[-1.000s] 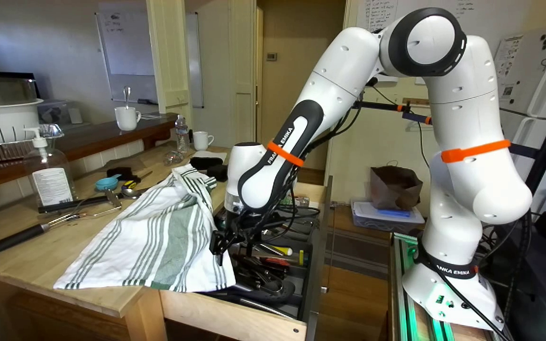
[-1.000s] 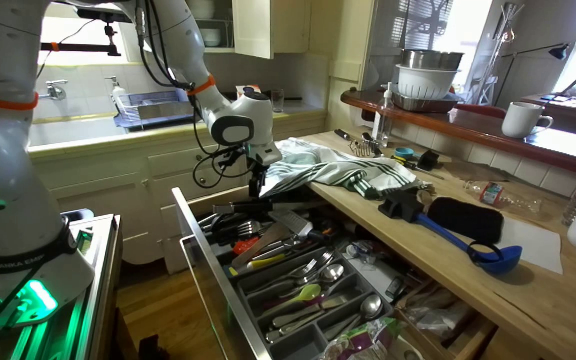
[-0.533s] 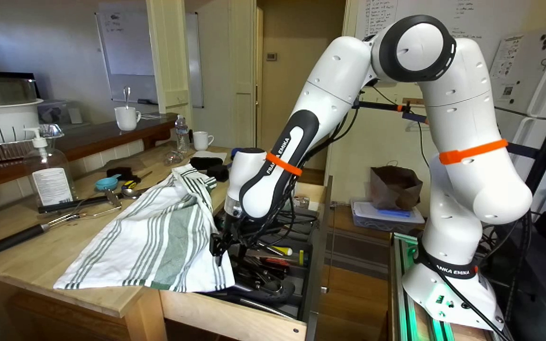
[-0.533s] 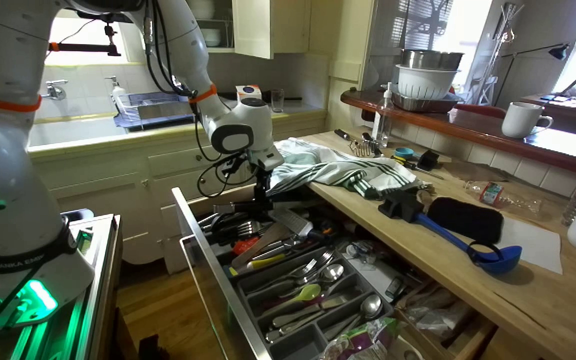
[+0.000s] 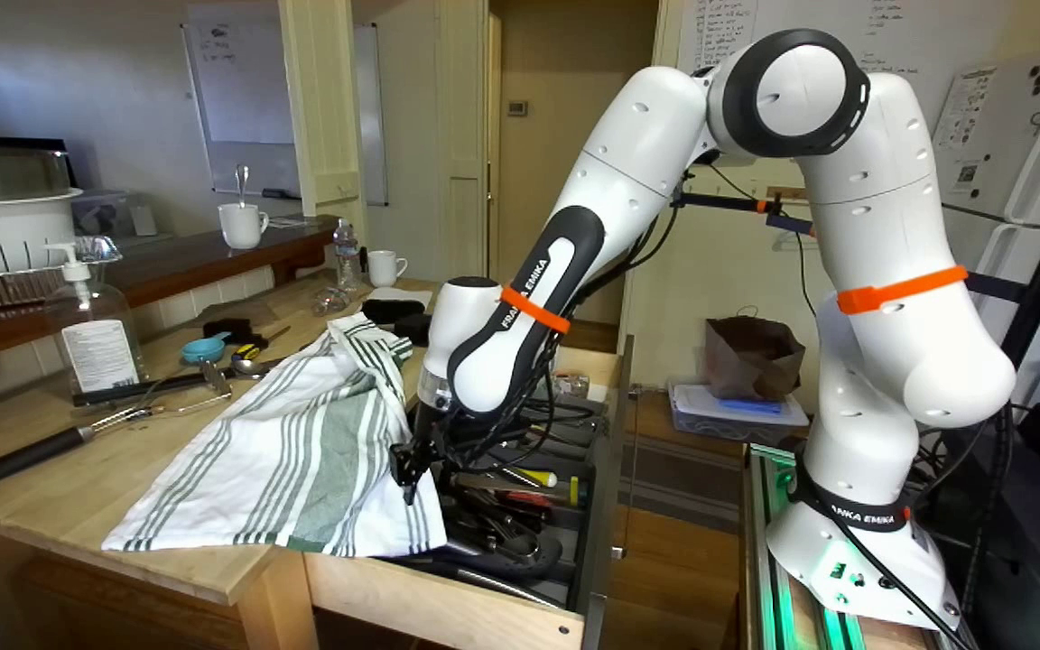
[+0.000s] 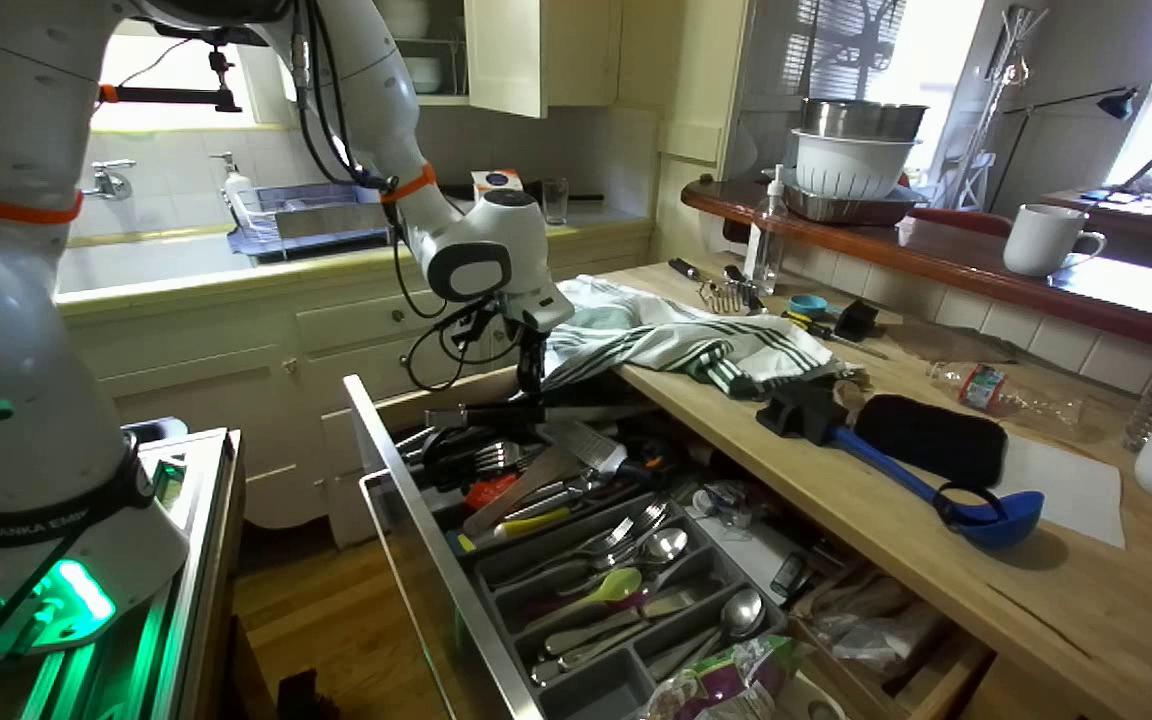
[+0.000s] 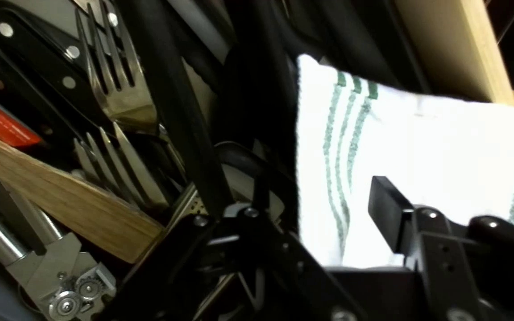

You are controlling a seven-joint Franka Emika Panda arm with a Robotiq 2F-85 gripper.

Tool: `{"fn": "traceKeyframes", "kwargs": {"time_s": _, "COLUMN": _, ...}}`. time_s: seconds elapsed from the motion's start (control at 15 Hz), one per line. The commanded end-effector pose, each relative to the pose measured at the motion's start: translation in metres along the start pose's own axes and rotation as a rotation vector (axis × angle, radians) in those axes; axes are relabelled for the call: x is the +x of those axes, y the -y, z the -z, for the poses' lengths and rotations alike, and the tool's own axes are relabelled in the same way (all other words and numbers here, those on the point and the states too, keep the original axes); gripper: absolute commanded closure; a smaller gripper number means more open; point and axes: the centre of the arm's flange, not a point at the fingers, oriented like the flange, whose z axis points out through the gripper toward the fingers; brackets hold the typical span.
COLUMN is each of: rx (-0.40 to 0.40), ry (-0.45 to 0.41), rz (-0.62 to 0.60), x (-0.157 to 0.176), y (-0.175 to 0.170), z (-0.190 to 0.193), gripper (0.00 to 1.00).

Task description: Fold the towel in half and close the cabinet drawer

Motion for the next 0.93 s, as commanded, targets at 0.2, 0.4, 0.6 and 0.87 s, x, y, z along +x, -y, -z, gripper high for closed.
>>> {"fn": "traceKeyframes", "kwargs": {"time_s": 0.2, "rx": 0.003, "ry": -0.007, "rz": 0.043, "x": 0.0, "y": 0.009, "z": -0.008, "gripper": 0.57}}
{"fn": "traceKeyframes", "kwargs": {"time_s": 0.4, "rx": -0.001, "ry": -0.008, "rz": 0.055, "x": -0.001, "y": 0.01, "z": -0.004, "gripper": 0.78}}
{"fn": "traceKeyframes", "kwargs": {"time_s": 0.6, "rx": 0.011, "ry": -0.008, "rz": 0.069, "x": -0.002, "y": 0.015, "z": 0.003, "gripper": 0.99}}
{"fn": "traceKeyframes", "kwargs": {"time_s": 0.87, "rx": 0.027, "ry": 0.017, "rz": 0.092, "x": 0.001, "y": 0.025, "z": 0.027, "gripper": 0.99}}
